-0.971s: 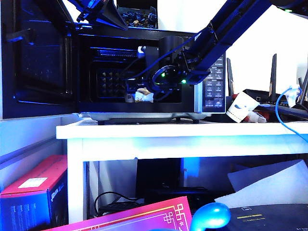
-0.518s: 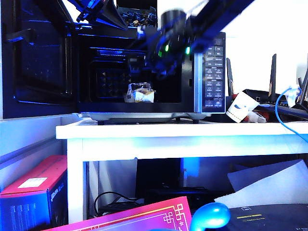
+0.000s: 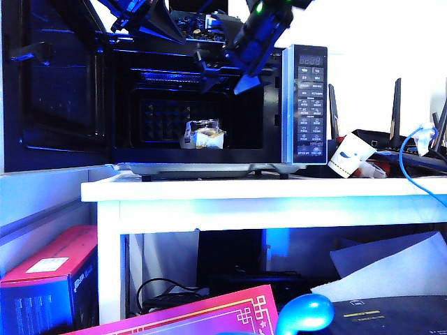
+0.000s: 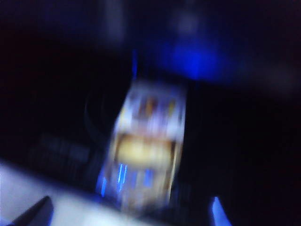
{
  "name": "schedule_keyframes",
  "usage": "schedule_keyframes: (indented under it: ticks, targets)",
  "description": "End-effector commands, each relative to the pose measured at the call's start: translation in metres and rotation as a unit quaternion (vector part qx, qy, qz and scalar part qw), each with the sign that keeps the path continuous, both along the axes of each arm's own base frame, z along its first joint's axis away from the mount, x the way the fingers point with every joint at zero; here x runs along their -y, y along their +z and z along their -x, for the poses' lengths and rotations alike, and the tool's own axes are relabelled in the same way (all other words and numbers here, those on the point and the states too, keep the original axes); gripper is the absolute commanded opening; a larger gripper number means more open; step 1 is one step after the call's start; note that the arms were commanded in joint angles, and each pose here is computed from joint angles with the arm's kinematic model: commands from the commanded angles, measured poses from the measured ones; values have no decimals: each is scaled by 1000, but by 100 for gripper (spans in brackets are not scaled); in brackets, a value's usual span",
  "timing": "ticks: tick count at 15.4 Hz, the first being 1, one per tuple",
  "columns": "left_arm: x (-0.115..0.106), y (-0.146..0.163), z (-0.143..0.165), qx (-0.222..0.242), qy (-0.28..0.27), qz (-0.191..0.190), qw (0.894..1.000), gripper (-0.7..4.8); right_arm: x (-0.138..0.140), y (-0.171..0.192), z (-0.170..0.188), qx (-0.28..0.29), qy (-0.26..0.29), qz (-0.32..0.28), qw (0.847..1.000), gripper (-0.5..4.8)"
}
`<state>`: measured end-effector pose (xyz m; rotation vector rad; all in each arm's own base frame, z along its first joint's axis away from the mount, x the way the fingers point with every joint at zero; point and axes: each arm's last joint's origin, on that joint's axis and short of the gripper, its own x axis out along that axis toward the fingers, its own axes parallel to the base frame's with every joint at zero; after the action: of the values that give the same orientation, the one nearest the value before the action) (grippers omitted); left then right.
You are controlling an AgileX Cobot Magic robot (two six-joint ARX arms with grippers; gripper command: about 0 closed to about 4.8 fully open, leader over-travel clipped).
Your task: Open the microwave door, place the box of snacks from the top of the microwave inside, then close the microwave door.
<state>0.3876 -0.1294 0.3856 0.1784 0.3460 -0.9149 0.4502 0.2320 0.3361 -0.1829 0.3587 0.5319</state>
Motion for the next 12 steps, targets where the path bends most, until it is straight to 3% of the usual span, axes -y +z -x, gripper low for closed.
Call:
schedule_keyframes:
  ticks: [1, 2, 3, 12]
  targets:
    - [-1, 2, 1, 2, 1, 0, 1000, -6, 3, 0, 12, -58, 34, 13, 998, 122]
    - [-1, 2, 1, 2, 1, 0, 1000, -6, 3, -3, 13, -74, 42, 16, 996, 26]
    - [-1, 2, 1, 2, 1, 1, 1000, -6, 2, -6, 13, -81, 42, 19, 996, 17]
    - [-1, 2, 1, 2, 1, 1, 1000, -6, -11, -57, -12, -102, 55, 21, 993, 17]
